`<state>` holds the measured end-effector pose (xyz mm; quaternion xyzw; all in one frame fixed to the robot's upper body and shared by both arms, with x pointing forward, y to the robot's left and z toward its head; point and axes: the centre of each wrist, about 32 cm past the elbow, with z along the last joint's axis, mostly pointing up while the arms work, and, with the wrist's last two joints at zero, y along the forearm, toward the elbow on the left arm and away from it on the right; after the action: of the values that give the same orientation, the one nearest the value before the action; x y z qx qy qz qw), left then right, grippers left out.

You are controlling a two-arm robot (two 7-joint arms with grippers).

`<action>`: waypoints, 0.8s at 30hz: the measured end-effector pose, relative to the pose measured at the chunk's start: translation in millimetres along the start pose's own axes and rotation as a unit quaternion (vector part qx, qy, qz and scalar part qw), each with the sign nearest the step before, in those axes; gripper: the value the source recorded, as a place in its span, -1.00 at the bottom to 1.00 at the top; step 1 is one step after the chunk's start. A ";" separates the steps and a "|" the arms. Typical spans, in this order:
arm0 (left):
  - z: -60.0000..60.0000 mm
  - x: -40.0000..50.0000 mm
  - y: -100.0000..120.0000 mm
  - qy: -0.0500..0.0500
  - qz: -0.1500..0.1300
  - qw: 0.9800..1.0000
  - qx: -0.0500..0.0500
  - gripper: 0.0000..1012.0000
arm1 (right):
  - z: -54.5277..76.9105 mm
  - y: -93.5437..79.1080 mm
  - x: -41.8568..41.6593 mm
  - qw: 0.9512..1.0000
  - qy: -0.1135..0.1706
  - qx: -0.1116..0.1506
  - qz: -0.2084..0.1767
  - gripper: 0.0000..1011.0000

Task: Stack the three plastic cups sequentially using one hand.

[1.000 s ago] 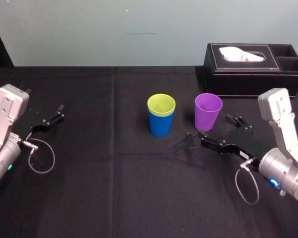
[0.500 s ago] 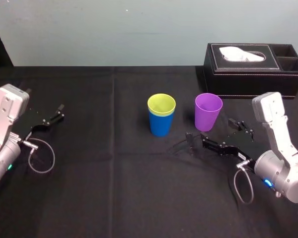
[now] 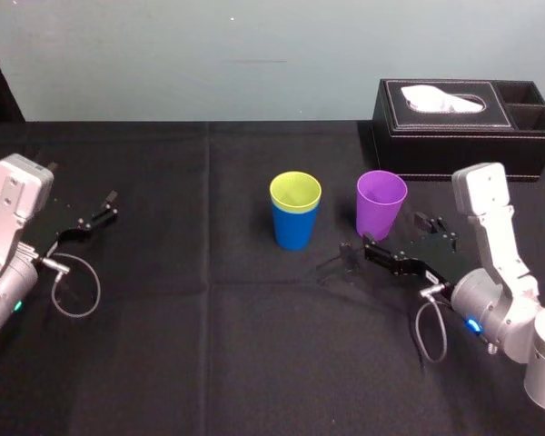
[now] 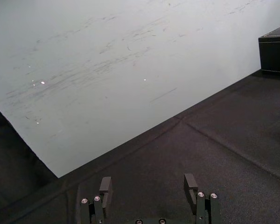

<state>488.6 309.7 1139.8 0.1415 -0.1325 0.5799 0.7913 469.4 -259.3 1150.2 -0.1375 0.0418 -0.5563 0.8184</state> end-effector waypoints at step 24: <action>0.0 0.0 0.0 0.000 0.000 1.000 0.000 1.00 | -0.2 31.6 -3.2 1.000 0.019 0.012 -0.022 0.98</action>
<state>488.6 309.7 1139.8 0.1415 -0.1325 0.5799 0.7913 496.7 -245.5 1141.2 -0.1177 0.0473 -0.5772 0.8067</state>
